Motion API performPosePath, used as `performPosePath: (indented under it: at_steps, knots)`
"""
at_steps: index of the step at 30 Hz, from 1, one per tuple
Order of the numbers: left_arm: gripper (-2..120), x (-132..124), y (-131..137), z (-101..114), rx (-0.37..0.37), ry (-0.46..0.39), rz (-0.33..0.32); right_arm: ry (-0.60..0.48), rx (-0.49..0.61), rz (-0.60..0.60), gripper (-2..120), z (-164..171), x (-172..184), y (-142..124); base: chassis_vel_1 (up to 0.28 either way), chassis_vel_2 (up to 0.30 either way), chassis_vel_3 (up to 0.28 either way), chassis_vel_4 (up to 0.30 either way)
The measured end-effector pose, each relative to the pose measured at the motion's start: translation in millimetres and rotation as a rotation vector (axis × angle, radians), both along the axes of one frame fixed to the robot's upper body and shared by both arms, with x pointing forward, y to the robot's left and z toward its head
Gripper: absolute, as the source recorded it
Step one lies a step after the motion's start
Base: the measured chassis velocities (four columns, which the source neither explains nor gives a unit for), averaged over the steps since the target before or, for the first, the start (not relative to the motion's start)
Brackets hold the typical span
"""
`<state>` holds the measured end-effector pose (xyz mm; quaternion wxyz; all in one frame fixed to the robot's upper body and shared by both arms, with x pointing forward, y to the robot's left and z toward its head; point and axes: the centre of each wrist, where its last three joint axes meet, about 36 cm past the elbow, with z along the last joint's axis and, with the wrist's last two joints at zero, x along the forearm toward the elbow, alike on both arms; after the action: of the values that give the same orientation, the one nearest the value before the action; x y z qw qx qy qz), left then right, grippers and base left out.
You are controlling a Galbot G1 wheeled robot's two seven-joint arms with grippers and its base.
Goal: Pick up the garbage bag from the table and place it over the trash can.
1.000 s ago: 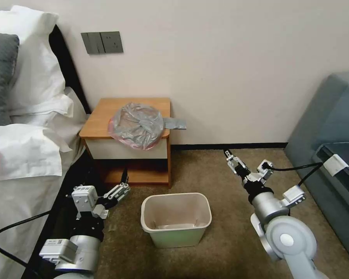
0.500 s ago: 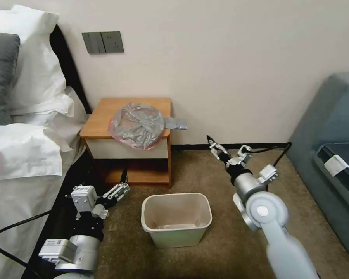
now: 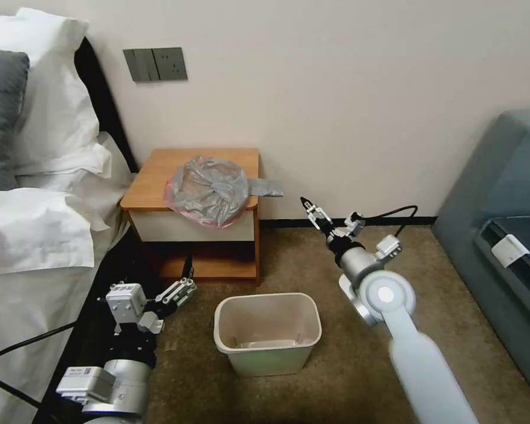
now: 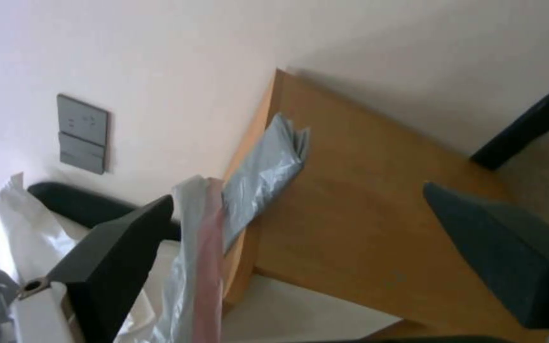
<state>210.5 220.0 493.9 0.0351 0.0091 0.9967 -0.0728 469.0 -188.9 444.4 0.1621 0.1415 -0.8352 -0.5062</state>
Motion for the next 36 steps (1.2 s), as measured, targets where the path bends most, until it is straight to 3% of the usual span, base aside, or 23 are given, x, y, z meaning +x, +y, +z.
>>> performPosePath:
  at_steps: [5,9,22,25,34,36]
  knots:
    - [100,-2.6,-0.4,0.8,-0.012,-0.004,0.001,0.025,0.055,0.028,100,-3.1,22.4,4.0,0.000,0.000,0.000,0.000]
    - [100,-7.8,-0.8,1.1,-0.025,0.000,-0.005,0.029,0.143,0.066,100,-3.2,62.4,16.0,0.000,0.000,0.000,0.000]
    - [100,-13.4,0.3,-1.2,-0.024,0.018,-0.005,0.059,0.219,0.100,98,-21.2,105.2,40.9,0.000,0.000,0.000,0.000]
    - [100,-14.4,0.4,-1.5,-0.023,0.020,-0.005,0.049,0.256,0.101,82,-23.3,114.2,54.5,0.000,0.000,0.000,0.000]
    - [100,-14.5,-0.1,-1.6,-0.023,0.013,-0.003,0.033,0.241,0.102,53,-22.7,114.3,55.9,0.000,0.000,0.000,0.000]
    - [100,-14.5,-0.2,-1.6,-0.022,0.008,-0.003,0.029,0.235,0.101,42,-21.9,113.9,56.7,0.000,0.000,0.000,0.000]
